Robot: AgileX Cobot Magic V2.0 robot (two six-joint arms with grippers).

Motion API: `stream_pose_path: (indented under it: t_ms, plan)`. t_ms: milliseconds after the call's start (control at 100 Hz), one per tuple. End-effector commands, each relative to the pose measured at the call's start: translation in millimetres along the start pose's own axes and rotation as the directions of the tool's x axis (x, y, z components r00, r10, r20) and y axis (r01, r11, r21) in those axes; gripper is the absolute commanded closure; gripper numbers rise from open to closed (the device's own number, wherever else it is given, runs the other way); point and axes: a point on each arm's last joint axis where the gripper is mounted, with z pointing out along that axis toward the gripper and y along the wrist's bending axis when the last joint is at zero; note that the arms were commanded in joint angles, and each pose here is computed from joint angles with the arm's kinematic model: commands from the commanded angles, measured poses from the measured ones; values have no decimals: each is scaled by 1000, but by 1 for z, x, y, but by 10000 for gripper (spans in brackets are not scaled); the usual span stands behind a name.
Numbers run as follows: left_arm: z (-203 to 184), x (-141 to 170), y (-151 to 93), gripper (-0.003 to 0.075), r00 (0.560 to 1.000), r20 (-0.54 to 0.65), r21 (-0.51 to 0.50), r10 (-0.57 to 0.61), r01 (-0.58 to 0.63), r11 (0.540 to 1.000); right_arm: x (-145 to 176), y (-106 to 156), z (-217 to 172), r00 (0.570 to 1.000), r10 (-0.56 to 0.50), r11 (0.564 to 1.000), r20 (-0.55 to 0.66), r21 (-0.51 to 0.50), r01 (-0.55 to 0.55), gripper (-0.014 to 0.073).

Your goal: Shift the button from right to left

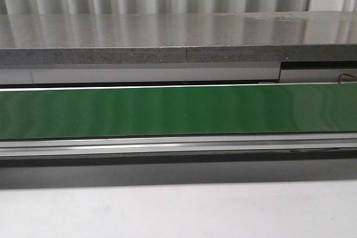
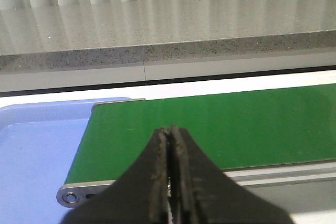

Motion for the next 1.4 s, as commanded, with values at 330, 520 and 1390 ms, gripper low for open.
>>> stream_pose_path:
  t_ms: [330, 520, 1390]
  plan:
    - [0, 5, -1, 741, 998, 65, 7, -8, 7, 1000, -22, -4, 39, 988, -155, 987, -18, 36, 156, 23]
    - [0, 5, -1, 741, 998, 65, 7, -8, 7, 1000, -24, -2, 59, 987, -161, 986, -26, 31, 161, 23]
    - [0, 5, -1, 741, 998, 65, 7, -8, 7, 1000, -23, 4, -19, 973, -156, 988, 170, 43, 151, 336]
